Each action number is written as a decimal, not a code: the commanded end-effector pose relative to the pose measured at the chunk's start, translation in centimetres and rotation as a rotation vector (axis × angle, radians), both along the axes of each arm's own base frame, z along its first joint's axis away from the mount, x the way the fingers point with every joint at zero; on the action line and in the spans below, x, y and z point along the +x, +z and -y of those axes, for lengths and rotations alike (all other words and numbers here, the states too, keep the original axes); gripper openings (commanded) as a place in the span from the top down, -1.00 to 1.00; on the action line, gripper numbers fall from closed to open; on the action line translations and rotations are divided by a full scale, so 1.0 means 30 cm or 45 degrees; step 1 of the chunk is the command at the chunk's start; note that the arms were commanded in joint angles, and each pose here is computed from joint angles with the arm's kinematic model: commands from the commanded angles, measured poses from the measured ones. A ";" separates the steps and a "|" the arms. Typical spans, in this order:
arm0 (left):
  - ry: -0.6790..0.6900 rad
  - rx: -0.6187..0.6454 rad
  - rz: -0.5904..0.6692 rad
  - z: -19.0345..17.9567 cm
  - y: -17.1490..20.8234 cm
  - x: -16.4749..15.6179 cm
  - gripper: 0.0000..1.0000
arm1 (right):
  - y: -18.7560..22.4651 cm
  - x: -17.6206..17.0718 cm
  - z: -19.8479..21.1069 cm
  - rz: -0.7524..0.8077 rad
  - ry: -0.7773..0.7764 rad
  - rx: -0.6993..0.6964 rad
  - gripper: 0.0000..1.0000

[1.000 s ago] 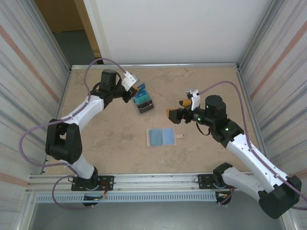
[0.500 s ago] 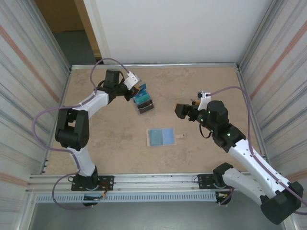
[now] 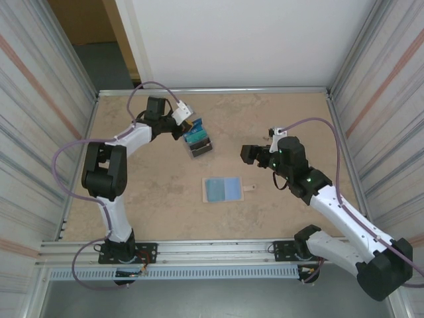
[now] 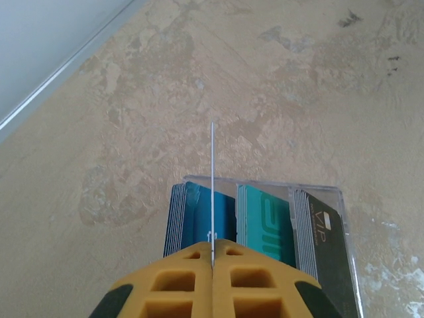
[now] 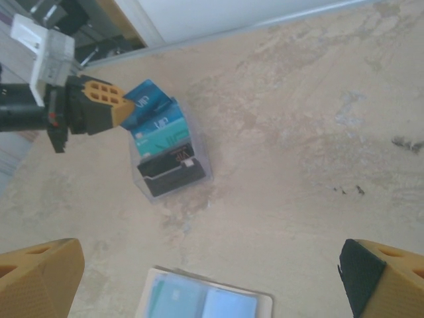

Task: Take the credit cards out of the card holder

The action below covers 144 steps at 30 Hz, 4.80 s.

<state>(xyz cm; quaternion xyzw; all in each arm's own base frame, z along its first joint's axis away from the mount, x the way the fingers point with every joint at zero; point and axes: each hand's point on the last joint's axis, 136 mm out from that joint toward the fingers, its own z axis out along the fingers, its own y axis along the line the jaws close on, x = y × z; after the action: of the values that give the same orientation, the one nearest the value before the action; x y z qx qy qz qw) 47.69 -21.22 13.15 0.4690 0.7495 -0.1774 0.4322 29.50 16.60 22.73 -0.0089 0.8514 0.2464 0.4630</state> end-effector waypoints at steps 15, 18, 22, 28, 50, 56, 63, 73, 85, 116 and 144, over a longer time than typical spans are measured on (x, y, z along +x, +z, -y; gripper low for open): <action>-0.047 0.024 -0.055 -0.029 -0.052 0.029 0.86 | -0.165 0.094 0.066 -0.296 -0.234 -0.253 -0.97; -0.042 0.023 -0.047 -0.031 -0.042 0.026 0.72 | -0.200 0.107 0.054 -0.360 -0.237 -0.287 -0.97; -0.042 0.024 -0.034 -0.030 -0.026 0.024 0.66 | -0.235 0.118 0.029 -0.430 -0.223 -0.325 -0.97; -0.031 0.035 -0.011 -0.026 -0.003 0.016 0.65 | -0.255 0.109 -0.010 -0.438 -0.208 -0.378 -0.97; 0.800 -0.262 0.158 -0.235 0.243 -0.284 -0.97 | -0.415 -0.089 -0.254 -0.678 -0.034 -0.501 -0.81; 1.047 -0.307 0.060 -0.354 0.172 -0.401 -0.97 | -0.505 -0.140 -0.357 -0.762 0.055 -0.565 -0.45; 1.120 -0.346 0.010 -0.399 0.130 -0.486 -0.97 | -0.590 -0.194 -0.462 -0.852 0.178 -0.561 -0.26; 1.172 -0.347 -0.029 -0.419 0.093 -0.507 -0.97 | -0.633 -0.221 -0.504 -0.873 0.218 -0.648 -0.14; 1.188 -0.334 -0.046 -0.425 0.077 -0.508 -0.97 | -0.686 -0.237 -0.471 -0.908 0.180 -0.711 0.04; 1.021 -0.266 0.088 -0.315 0.177 -0.543 -0.97 | -0.567 -0.171 -0.270 -0.828 -0.075 -0.533 0.33; 0.781 0.000 -0.074 0.006 -0.082 -0.694 -0.97 | -0.402 -0.158 -0.227 -0.713 0.088 0.136 0.27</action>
<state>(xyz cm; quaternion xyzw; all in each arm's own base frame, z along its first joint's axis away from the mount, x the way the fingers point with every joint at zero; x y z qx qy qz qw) 26.82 -20.86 10.92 0.2322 0.8631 -0.0422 0.4466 24.67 21.29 9.35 0.0848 0.9453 0.2417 0.2021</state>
